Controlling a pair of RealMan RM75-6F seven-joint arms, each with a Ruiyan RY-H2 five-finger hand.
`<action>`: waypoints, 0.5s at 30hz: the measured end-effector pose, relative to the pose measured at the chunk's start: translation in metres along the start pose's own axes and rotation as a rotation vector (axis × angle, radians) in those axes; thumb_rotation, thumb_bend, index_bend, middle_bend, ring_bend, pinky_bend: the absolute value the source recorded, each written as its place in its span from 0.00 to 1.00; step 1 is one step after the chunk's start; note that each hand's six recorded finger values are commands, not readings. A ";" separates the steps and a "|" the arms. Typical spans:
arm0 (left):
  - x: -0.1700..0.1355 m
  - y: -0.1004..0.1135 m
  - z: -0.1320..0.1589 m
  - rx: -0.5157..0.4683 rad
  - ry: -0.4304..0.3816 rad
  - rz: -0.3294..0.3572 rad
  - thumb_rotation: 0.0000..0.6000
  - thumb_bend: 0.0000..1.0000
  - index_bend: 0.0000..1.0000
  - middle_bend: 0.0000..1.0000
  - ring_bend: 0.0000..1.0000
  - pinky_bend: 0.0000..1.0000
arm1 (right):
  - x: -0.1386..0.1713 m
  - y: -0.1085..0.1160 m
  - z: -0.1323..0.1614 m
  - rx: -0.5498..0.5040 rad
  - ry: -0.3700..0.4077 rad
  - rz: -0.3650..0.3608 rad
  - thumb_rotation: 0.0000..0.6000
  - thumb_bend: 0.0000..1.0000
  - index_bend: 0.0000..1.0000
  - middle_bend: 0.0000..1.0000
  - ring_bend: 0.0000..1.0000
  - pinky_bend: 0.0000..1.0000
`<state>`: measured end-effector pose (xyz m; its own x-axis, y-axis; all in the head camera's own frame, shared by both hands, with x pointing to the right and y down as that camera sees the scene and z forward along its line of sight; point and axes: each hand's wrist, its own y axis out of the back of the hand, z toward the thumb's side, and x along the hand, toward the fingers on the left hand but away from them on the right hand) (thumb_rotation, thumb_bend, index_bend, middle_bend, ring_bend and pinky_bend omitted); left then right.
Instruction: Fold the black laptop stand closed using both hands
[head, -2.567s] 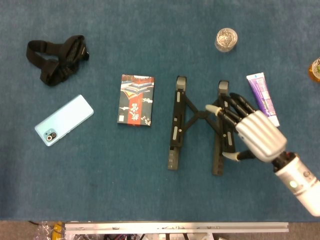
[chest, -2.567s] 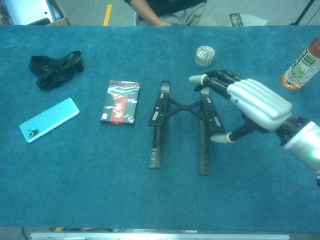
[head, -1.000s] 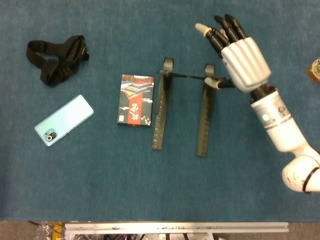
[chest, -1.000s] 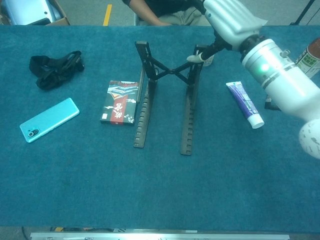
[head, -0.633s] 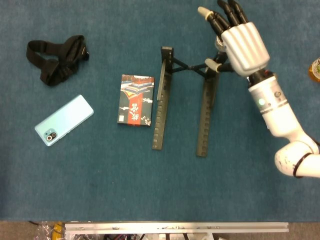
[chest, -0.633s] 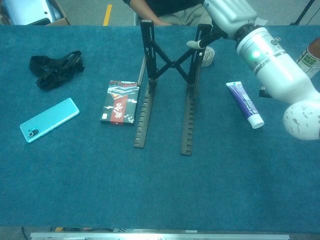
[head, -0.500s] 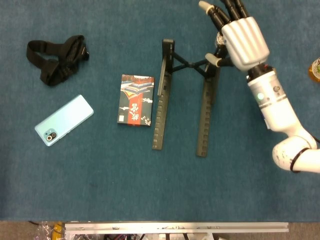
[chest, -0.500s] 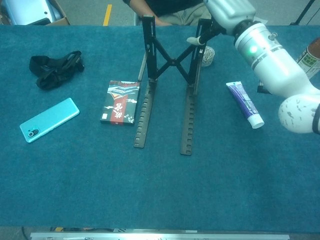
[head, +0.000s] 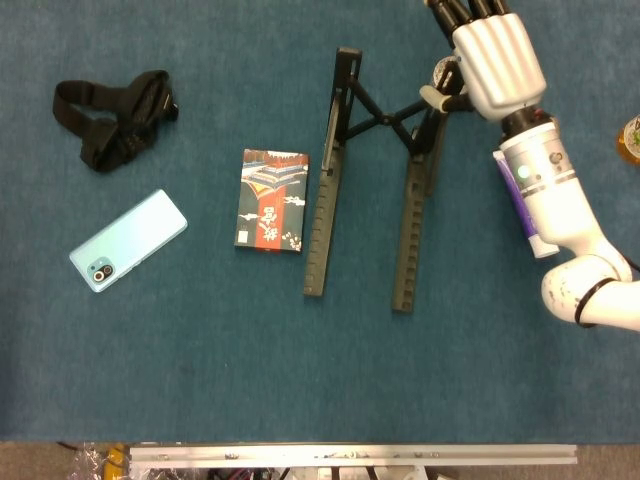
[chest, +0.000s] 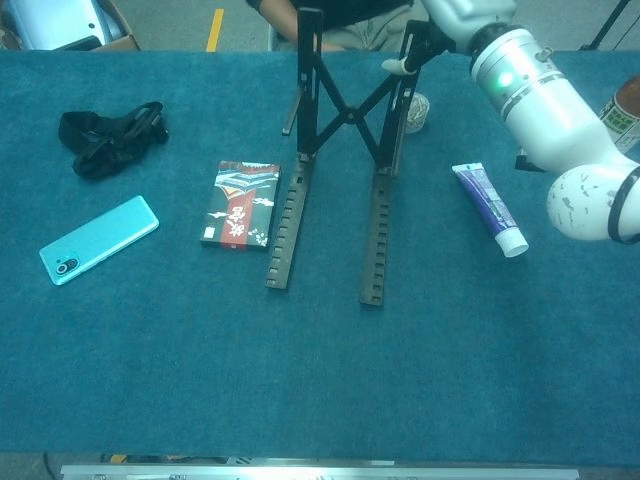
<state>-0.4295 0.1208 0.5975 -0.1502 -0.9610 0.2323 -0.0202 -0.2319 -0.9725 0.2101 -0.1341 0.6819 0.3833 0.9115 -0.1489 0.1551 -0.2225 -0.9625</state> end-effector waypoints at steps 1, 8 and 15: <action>0.000 0.000 0.000 0.000 0.000 0.001 1.00 0.26 0.04 0.01 0.00 0.01 | 0.000 0.001 0.001 -0.005 0.002 -0.001 1.00 0.05 0.10 0.22 0.05 0.03; 0.000 -0.001 0.002 0.001 -0.003 0.000 1.00 0.26 0.04 0.01 0.00 0.01 | 0.008 0.013 0.014 -0.052 0.054 -0.025 1.00 0.05 0.10 0.22 0.05 0.03; 0.001 0.000 0.003 0.001 -0.006 0.001 1.00 0.26 0.04 0.01 0.00 0.01 | 0.028 0.032 0.034 -0.138 0.126 -0.034 1.00 0.05 0.10 0.22 0.05 0.03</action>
<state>-0.4266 0.1198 0.5977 -0.1442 -0.9622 0.2311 -0.0189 -0.2308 -0.9728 0.1952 -0.1045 0.6390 0.4853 0.8708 -0.0789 0.2904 -0.2456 -0.9248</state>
